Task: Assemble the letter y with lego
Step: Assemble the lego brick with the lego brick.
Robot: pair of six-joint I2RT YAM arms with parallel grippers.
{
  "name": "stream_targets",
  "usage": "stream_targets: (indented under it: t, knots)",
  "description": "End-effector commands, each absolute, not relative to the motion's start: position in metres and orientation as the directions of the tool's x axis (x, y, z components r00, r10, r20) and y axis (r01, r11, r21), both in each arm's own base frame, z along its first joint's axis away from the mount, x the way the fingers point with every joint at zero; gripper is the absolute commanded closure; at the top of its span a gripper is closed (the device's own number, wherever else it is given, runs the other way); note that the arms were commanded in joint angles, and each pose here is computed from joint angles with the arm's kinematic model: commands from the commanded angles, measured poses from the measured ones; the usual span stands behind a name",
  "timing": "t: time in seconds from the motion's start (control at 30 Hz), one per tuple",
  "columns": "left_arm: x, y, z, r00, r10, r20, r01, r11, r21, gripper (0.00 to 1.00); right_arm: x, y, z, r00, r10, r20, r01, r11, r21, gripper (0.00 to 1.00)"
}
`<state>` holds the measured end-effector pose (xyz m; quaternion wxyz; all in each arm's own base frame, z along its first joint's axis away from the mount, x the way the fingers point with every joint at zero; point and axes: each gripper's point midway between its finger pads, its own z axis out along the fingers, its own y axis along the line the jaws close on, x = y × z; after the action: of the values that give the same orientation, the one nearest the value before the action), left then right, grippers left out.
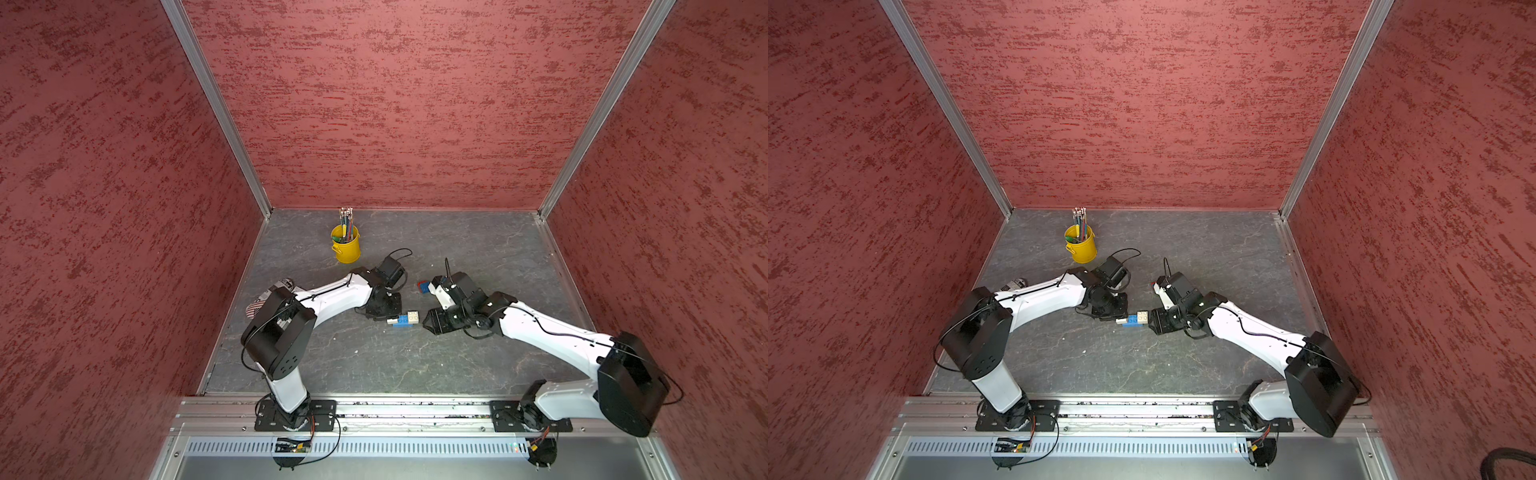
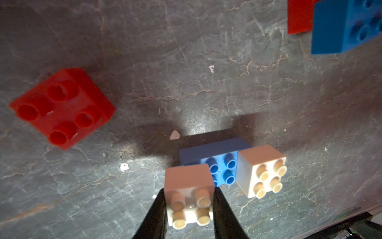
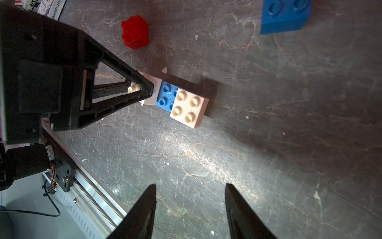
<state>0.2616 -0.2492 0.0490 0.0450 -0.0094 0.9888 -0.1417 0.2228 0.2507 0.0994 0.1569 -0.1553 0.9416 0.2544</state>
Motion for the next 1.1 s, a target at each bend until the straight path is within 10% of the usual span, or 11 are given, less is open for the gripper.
stream_targets:
  t: [0.0,1.07]
  knots:
    - [0.262,-0.249,0.046,-0.997,-0.031,-0.074,-0.011,0.968,-0.252,0.85,0.226,0.247,0.104,-0.893,-0.217,-0.395,-0.384,0.826,0.413,0.44]
    - [0.26,-0.252,0.021,-0.996,0.03,-0.083,0.034,0.998,-0.051,1.0,0.245,0.235,0.113,-0.885,-0.165,-0.435,-0.343,0.862,0.372,0.42]
